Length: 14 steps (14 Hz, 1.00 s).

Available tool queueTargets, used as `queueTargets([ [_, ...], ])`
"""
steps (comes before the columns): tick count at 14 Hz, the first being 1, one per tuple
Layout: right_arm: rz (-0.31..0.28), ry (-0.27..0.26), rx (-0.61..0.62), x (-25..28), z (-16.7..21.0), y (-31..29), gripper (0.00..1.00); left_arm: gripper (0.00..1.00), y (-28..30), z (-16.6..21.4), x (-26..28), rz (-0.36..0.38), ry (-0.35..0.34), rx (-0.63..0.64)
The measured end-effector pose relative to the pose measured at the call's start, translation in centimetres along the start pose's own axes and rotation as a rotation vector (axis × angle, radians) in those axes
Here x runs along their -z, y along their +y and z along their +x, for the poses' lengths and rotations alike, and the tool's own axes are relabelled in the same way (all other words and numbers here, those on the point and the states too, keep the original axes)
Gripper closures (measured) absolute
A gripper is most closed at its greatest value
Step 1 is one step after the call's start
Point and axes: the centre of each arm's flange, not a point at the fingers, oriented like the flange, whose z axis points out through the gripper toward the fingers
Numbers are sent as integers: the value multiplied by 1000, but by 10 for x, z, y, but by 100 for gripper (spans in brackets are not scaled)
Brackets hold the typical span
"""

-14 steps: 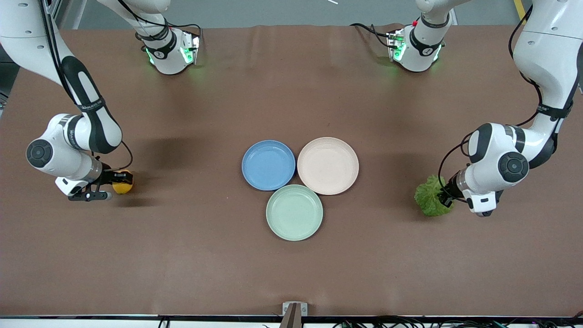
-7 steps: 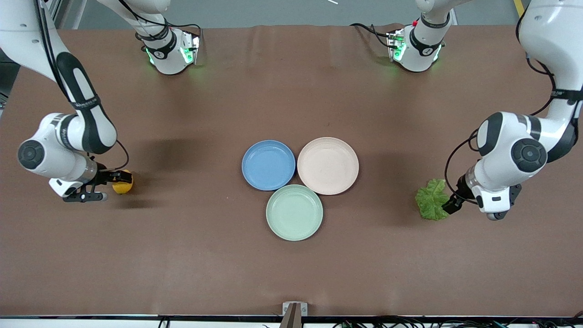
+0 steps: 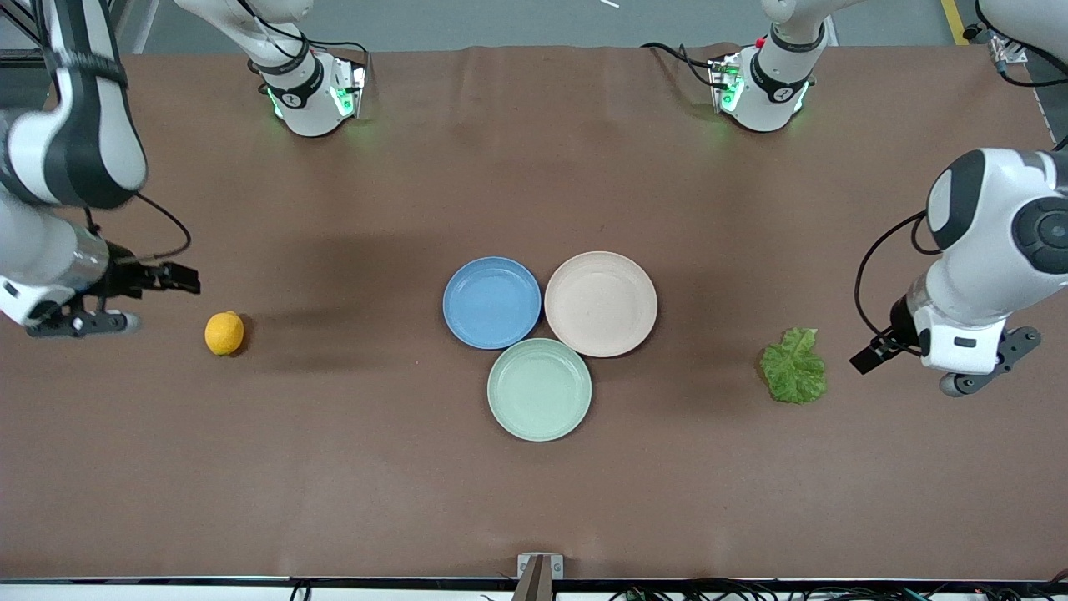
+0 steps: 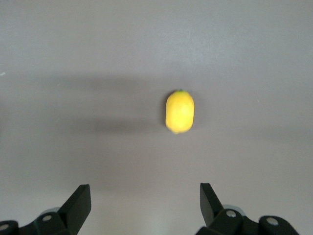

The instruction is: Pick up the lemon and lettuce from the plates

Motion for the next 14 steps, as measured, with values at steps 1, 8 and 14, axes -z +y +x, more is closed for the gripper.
queueTargets([
  [1,-1,-5,-2,25,-9,-2,1,0,-4,2,13,14,-5,-32],
  [8,15,49,-4,115,-28,-5,1,0,-26,7,100,61,-25,-221],
  [14,56,81,-47,134,-32,-49,1,0,-34,-18,155,40,-6,-337],
])
